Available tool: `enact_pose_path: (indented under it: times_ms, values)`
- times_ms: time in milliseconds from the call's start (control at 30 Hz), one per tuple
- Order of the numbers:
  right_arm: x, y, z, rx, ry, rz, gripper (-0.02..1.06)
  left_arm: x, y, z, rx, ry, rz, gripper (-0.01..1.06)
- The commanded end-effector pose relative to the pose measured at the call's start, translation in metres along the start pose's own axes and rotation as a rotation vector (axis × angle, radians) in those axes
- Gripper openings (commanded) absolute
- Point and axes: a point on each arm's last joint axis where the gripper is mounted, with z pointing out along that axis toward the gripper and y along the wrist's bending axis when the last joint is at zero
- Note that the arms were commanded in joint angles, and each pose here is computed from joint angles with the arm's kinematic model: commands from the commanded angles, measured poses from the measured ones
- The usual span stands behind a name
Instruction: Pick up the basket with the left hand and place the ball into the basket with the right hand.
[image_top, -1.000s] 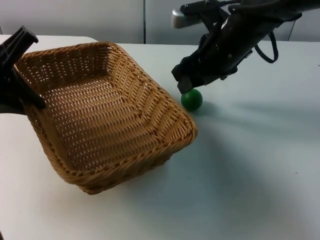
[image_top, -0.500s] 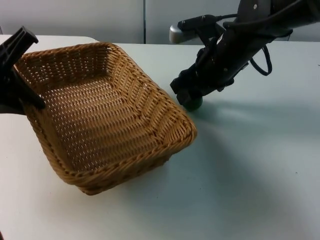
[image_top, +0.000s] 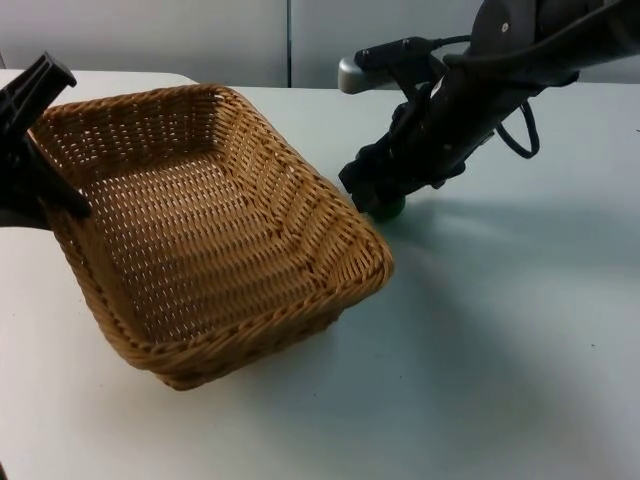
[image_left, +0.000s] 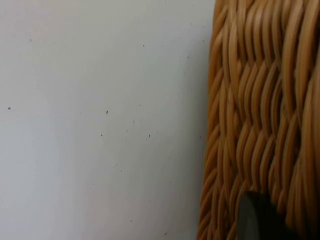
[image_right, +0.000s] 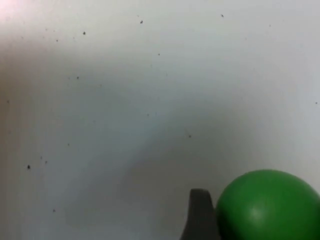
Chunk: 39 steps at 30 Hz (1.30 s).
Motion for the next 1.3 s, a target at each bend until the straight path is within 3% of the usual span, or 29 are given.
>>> enact_pose_path:
  times_ms: [0,367,433,467,500,533,567,667,800,867,1000,1133,1267]
  values:
    - [-0.004,0.001,-0.001,0.006,-0.022,-0.006,0.58,-0.001,-0.006,-0.005,0.028,-0.013,-0.012,0.00]
    - [0.002,0.001,0.006,0.001,0.001,0.025,0.58,-0.001,-0.006,-0.005,0.028,-0.013,-0.012,0.00]
    - [0.004,0.002,0.009,-0.004,0.017,0.026,0.49,-0.001,-0.006,-0.005,0.028,-0.013,-0.012,0.00]
    - [0.005,0.002,0.009,-0.006,0.020,0.026,0.33,-0.001,-0.006,-0.005,0.028,-0.013,-0.012,0.00]
    - [0.005,0.002,0.009,-0.006,0.020,0.026,0.33,-0.001,-0.006,-0.005,0.028,-0.013,-0.012,0.00]
    - [0.005,0.002,0.009,-0.006,0.022,0.026,0.11,-0.001,-0.006,-0.005,0.028,-0.013,-0.012,0.00]
    - [0.003,0.001,0.007,-0.003,0.011,0.033,0.00,-0.001,-0.006,-0.005,0.028,-0.013,-0.012,0.00]
    - [-0.011,-0.003,-0.006,0.016,-0.046,0.034,0.00,-0.001,-0.006,-0.005,0.028,-0.013,-0.012,0.00]
    - [-0.065,-0.008,-0.061,0.063,-0.227,-0.018,0.00,-0.001,-0.006,-0.005,0.028,-0.013,-0.012,0.00]
    - [-0.078,-0.007,-0.077,0.059,-0.263,-0.022,0.00,-0.001,-0.006,-0.005,0.028,-0.013,-0.012,0.00]
    - [-0.107,0.008,-0.117,-0.028,-0.298,-0.004,0.00,-0.001,-0.006,-0.005,0.028,-0.013,-0.012,0.00]
    - [-0.112,0.052,-0.146,-0.350,-0.179,-0.136,0.00,-0.001,-0.006,-0.005,0.028,-0.013,-0.012,0.00]
    - [-0.102,0.069,-0.144,-0.452,-0.067,-0.154,0.00,-0.001,-0.006,-0.005,0.028,-0.013,-0.012,0.00]
